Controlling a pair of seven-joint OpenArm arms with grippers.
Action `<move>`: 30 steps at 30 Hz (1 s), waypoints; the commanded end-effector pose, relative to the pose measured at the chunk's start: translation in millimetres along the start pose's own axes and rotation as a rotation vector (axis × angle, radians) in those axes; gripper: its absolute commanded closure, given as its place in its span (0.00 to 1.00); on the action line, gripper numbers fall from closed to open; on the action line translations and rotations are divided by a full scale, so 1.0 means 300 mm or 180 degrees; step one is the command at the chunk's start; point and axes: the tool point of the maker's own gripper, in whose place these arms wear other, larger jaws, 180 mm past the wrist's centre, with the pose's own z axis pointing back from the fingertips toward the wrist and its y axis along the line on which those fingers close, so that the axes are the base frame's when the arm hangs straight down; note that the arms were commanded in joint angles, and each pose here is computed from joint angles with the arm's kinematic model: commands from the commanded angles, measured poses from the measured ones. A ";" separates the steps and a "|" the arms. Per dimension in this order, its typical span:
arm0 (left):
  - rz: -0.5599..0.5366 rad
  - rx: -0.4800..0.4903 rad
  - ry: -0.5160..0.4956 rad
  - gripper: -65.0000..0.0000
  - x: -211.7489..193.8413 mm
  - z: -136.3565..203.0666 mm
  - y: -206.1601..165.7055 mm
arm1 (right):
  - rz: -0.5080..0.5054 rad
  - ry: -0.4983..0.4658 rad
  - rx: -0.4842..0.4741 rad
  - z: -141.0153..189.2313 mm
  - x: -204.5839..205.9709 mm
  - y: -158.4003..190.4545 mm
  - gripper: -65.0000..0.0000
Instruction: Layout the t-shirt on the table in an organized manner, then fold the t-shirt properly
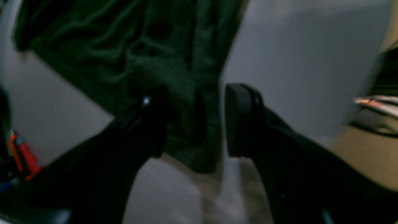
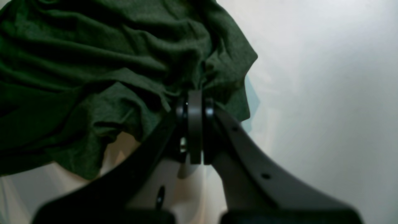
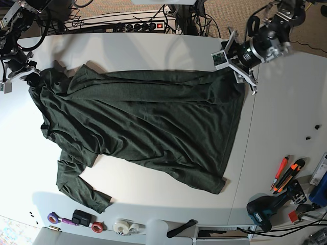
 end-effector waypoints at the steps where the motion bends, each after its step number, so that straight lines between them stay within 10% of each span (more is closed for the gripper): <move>1: -0.0065 0.0150 0.0006 0.55 -0.006 -0.002 0.029 | 0.0108 -0.0176 0.0017 0.021 0.066 -0.001 1.00; 12: -0.0250 0.0119 0.0391 0.55 -0.094 -0.026 -0.028 | 0.0159 -0.0173 0.0043 0.021 0.065 0.004 1.00; 30: 0.0146 -0.0354 -0.0004 0.55 0.014 -0.035 -0.070 | 0.0158 -0.0169 0.0044 0.020 0.063 0.004 1.00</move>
